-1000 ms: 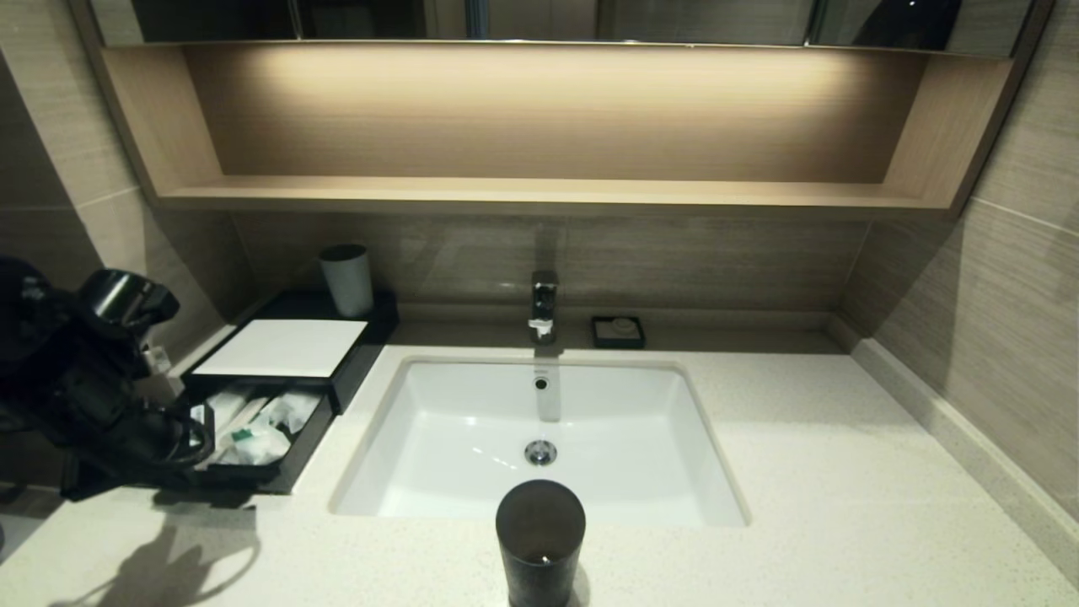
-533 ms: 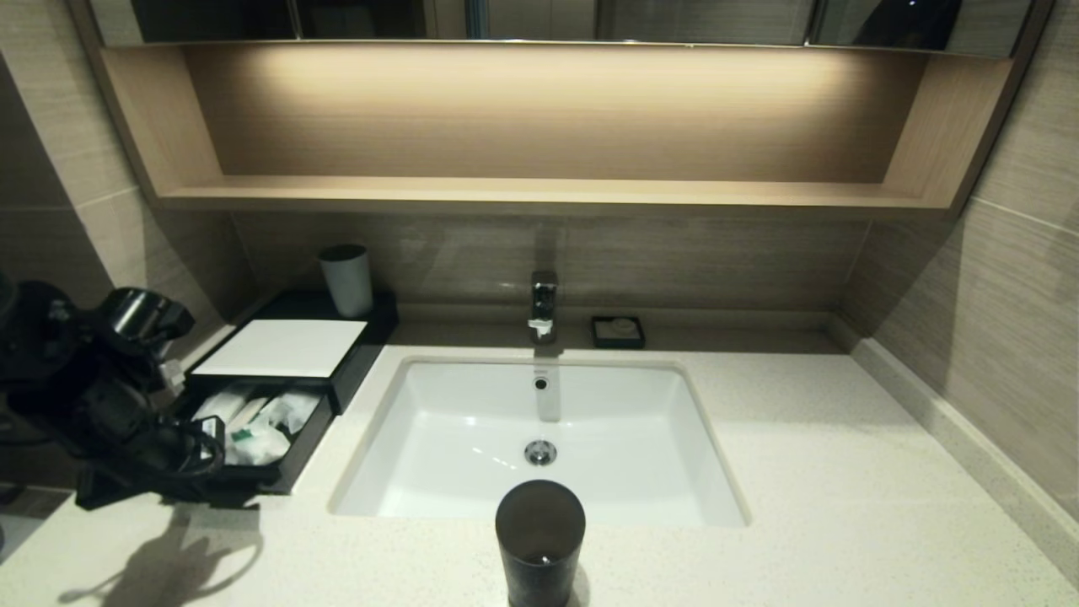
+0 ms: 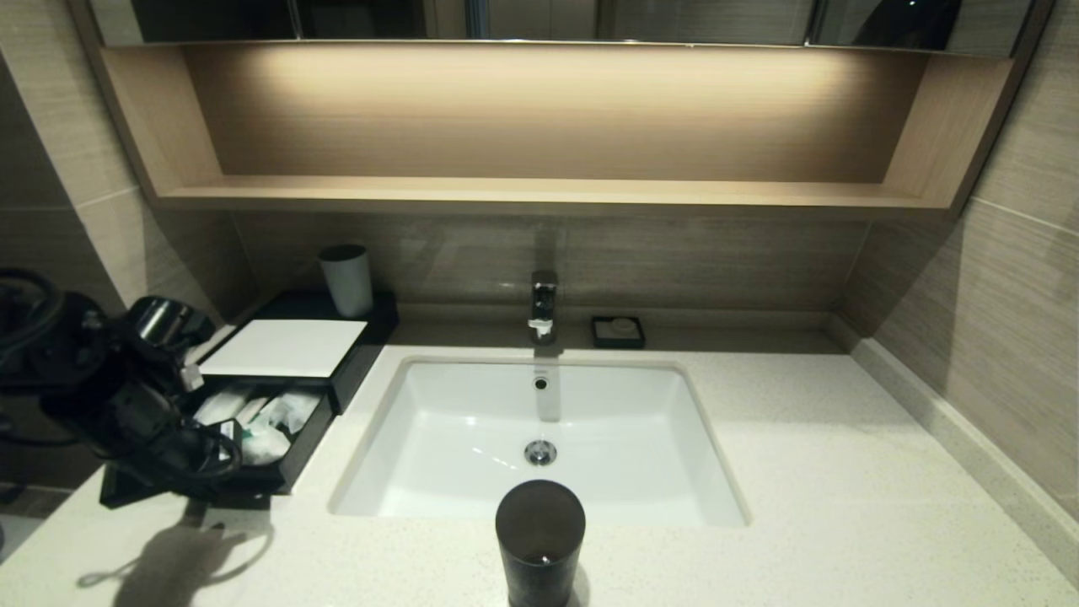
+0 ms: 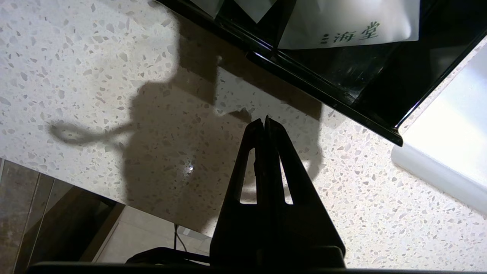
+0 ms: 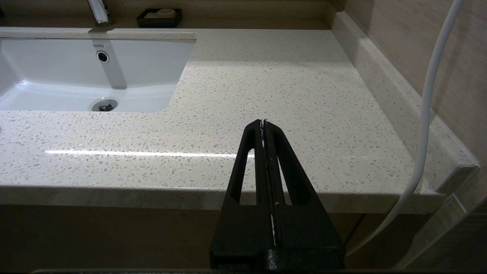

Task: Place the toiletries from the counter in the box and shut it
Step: Close the drawer

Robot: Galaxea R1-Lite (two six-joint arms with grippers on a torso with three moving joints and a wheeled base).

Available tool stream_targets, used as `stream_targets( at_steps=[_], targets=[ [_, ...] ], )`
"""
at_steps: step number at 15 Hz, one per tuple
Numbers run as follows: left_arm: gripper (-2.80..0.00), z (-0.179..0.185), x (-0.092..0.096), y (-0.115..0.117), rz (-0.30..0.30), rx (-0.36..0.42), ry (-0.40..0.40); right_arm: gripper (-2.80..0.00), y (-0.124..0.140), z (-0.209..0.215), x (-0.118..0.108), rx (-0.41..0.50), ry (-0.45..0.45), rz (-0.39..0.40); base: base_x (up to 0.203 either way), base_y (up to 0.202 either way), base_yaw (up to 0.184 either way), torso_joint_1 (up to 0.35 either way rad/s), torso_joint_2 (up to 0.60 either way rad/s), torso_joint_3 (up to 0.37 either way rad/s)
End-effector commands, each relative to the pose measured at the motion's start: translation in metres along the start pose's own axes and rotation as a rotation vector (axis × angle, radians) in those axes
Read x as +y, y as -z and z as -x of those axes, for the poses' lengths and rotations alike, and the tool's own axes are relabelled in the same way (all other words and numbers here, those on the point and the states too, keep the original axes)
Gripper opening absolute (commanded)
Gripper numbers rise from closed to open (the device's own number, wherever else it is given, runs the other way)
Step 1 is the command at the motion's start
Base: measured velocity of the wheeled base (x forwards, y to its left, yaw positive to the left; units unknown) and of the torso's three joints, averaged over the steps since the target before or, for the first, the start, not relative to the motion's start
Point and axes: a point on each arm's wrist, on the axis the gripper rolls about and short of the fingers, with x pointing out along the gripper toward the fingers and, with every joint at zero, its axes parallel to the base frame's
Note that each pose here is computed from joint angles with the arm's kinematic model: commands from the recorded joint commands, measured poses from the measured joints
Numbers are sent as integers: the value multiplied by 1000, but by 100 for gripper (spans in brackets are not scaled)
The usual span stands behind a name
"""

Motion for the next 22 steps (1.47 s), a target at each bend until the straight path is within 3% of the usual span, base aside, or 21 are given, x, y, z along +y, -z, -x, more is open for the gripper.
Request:
stream_targets(
  at_steps=[1,22],
  targets=[
    [-280,-3,-3,-1,-2,-5,-10,-280,0,0,0,1,0,0,0,0,0,0,0,0],
    [-280,-31,-33,-21,0,-144,10,-280,0,0,0,1,0,0,0,0,0,0,0,0]
  ],
)
